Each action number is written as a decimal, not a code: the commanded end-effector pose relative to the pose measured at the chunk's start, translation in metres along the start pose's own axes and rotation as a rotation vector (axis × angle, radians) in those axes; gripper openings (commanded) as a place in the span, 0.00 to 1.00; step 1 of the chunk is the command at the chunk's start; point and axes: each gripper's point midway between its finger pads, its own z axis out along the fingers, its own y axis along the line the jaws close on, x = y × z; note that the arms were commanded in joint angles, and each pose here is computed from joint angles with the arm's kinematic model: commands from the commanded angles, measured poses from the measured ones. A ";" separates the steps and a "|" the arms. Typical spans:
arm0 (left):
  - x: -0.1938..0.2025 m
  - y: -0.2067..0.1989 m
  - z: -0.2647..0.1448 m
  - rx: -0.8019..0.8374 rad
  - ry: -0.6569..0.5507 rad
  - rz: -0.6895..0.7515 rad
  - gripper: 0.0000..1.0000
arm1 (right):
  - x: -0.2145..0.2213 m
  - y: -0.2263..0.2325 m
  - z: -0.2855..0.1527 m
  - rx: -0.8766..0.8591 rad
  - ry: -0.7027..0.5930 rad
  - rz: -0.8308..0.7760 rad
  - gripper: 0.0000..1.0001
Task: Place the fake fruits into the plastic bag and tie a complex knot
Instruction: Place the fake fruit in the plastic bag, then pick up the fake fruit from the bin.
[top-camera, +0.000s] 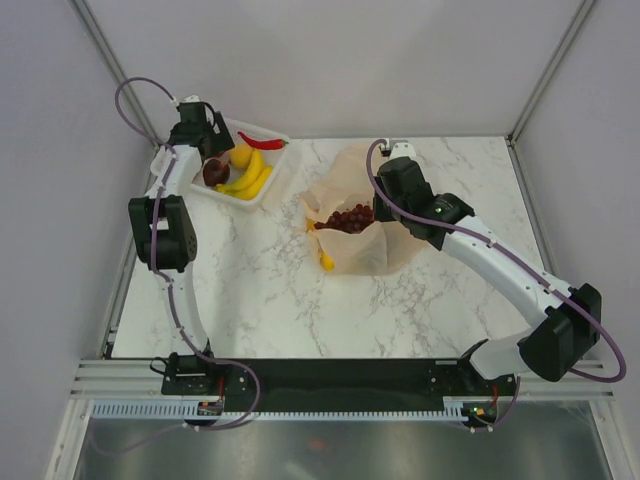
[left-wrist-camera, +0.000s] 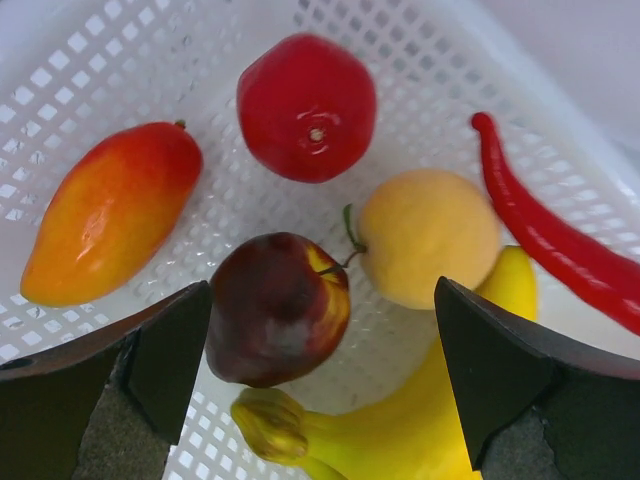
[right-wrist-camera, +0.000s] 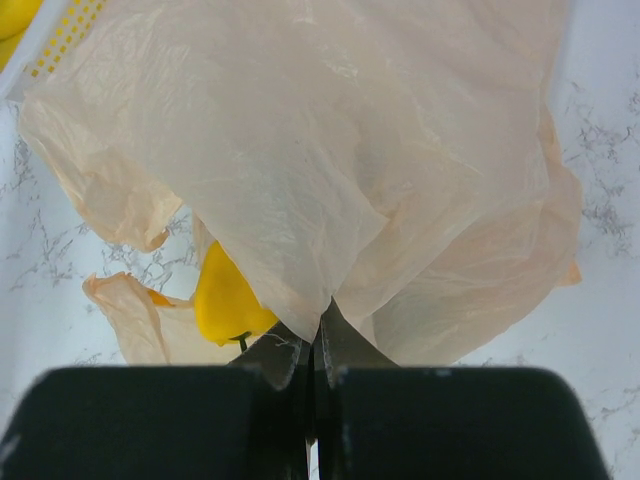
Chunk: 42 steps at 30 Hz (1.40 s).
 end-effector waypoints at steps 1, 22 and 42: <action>0.012 0.022 0.019 -0.071 0.059 0.054 1.00 | -0.012 0.005 -0.011 -0.038 -0.025 -0.002 0.00; -0.016 -0.001 -0.051 0.088 -0.024 -0.005 0.33 | -0.010 -0.002 -0.018 -0.022 -0.037 0.000 0.00; 0.114 -0.160 -0.293 0.845 -0.134 -0.095 0.35 | -0.016 0.010 -0.012 -0.059 -0.027 -0.002 0.00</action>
